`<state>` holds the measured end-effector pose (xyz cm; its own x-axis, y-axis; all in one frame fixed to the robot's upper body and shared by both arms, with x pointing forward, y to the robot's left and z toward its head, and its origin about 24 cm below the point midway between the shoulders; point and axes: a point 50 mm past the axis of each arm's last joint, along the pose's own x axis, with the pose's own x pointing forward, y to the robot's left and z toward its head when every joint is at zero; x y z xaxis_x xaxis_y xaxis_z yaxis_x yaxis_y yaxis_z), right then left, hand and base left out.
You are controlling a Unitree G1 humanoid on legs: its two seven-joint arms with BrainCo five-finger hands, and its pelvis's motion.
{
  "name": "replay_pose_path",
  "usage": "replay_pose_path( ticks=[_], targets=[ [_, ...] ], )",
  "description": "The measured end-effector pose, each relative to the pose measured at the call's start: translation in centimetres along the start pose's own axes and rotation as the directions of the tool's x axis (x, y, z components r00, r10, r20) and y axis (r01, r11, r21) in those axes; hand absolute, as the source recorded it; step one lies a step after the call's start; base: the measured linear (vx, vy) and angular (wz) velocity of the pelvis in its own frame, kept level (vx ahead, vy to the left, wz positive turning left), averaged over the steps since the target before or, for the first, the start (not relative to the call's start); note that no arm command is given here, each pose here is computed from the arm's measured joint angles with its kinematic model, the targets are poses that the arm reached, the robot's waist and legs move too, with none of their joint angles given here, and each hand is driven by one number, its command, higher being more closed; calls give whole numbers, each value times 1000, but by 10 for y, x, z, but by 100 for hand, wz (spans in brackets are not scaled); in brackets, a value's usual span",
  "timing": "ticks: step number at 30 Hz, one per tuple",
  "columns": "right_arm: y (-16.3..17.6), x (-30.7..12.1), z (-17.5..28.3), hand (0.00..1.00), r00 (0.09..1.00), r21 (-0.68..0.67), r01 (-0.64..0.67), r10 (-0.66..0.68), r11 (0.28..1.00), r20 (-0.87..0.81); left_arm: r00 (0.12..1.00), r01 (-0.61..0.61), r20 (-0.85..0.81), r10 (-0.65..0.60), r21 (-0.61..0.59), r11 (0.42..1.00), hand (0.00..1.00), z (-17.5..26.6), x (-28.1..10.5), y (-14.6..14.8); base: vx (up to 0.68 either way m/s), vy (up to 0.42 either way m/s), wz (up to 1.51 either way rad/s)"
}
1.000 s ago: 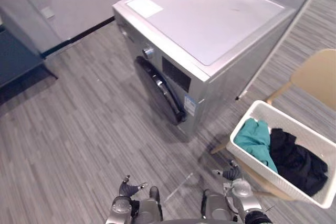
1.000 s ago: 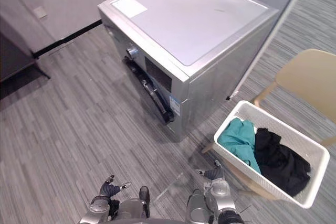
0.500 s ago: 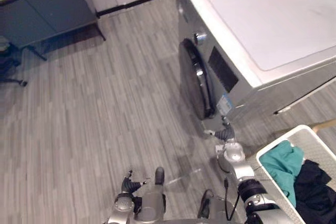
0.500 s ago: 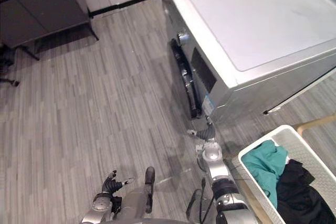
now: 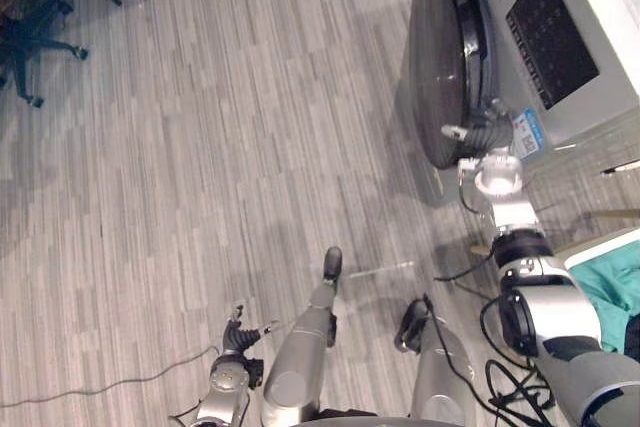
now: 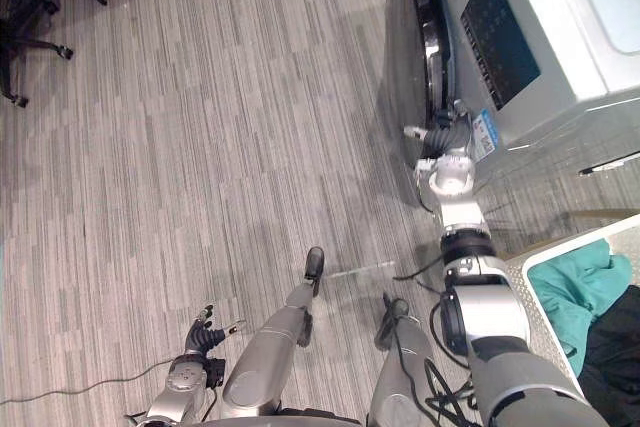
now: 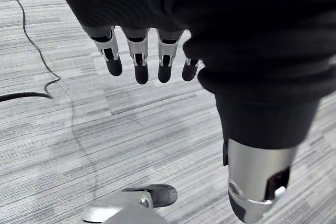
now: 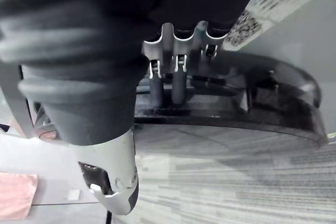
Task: Pick up the laundry basket with both hands and put the clothes into the washing machine.
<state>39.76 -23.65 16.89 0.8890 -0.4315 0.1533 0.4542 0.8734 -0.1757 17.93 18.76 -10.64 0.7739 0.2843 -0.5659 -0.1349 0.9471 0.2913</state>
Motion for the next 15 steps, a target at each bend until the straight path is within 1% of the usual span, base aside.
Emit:
replay_pose_path(
  ticks=[2, 4, 7, 9, 12, 13, 14, 15],
  targets=[
    [-1, 6, 15, 0, 1000, 6, 10, -10, 1000, 25, 1000, 10, 21, -10, 0, 1000, 0, 7, 3, -3, 31, -95, 21],
    [5, 8, 31, 0, 998, 29, 2, -4, 1000, 59, 999, 23, 37, -24, 14, 1000, 0, 11, 4, -6, 23, -94, 14],
    [21, 6, 44, 0, 996, 52, -46, 42, 998, 84, 997, 41, 62, -42, 23, 999, 0, 20, 6, -11, 32, -98, 7],
    [37, 2, 56, 0, 991, 93, -92, 82, 991, 106, 995, 42, 89, -44, 24, 999, 0, 29, 10, -13, 39, -79, 27],
    [53, -4, 62, 0, 988, 133, -117, 101, 984, 116, 990, 56, 126, -60, 36, 998, 0, 42, 13, -18, 17, -103, 37],
    [72, -12, 69, 0, 979, 141, -172, 153, 975, 135, 989, 50, 140, -54, 36, 998, 0, 47, 14, -19, -13, -92, 45],
    [87, -19, 80, 0, 972, 186, -204, 177, 961, 152, 985, 48, 163, -54, 40, 998, 0, 54, 16, -20, -18, -96, 44],
    [93, -22, 87, 0, 967, 196, -221, 190, 955, 167, 982, 51, 180, -58, 44, 998, 0, 59, 16, -21, -25, -136, 43]
  ],
)
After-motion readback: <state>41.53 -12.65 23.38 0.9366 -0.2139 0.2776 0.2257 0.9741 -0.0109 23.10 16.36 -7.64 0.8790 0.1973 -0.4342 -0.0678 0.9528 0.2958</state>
